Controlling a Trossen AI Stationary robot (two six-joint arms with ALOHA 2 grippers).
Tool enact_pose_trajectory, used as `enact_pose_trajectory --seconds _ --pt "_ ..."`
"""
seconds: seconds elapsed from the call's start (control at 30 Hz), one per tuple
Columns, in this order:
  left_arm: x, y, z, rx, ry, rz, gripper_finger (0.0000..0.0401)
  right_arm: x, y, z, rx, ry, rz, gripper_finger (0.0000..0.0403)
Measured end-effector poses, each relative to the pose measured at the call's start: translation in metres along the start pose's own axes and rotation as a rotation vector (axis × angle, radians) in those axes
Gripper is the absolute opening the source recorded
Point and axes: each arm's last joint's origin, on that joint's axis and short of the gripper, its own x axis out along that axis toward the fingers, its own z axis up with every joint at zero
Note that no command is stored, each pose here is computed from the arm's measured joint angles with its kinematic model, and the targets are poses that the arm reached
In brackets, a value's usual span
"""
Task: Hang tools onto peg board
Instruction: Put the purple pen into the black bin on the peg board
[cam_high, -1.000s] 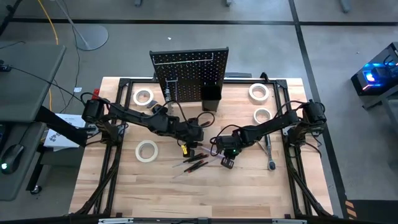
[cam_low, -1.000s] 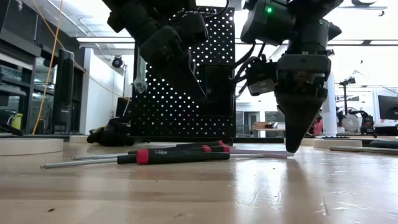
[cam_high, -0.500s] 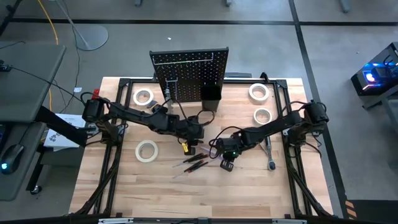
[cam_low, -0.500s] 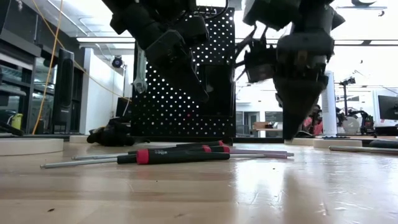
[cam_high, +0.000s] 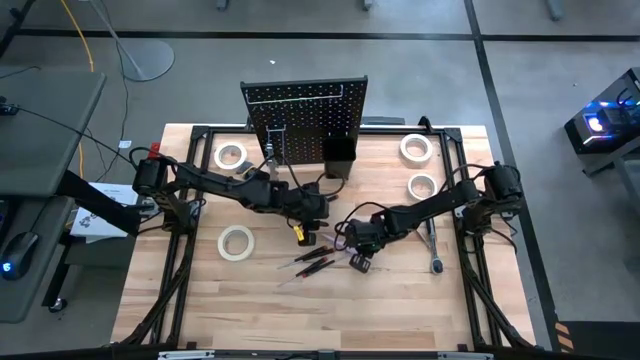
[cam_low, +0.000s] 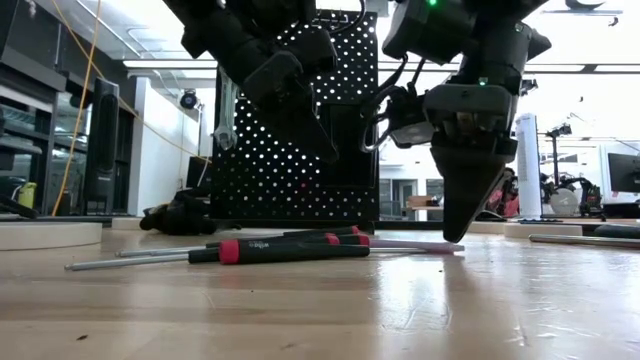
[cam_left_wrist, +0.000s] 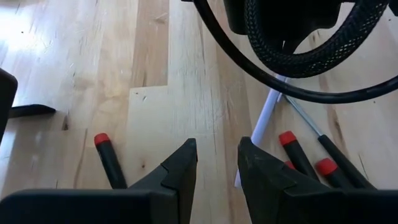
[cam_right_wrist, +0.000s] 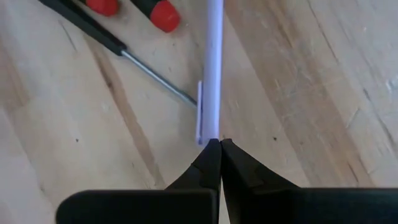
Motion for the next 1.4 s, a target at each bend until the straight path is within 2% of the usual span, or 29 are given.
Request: enact_pose_trajectory --seconds 0.57,0.87,1.07,1.23,1.4 --pt "0.0 0.0 0.0 -0.001 0.001 -0.001 0.0102 -0.003 0.007 0.0 0.001 -0.032 0.042 0.0" --pt "0.0 0.0 0.0 -0.001 0.001 -0.002 0.0102 0.016 0.007 0.001 0.0 -0.022 0.027 0.0" --pt "0.0 0.0 -0.001 0.0 0.015 -0.002 0.0102 0.017 0.007 0.001 0.001 -0.018 0.026 0.0" --pt "0.003 -0.001 -0.005 -0.003 0.027 -0.003 0.0102 0.017 0.009 -0.002 -0.027 -0.012 0.017 0.0" --pt "0.018 -0.003 -0.018 0.0 0.068 -0.008 0.0102 0.024 0.008 -0.005 -0.056 -0.001 -0.015 0.0"
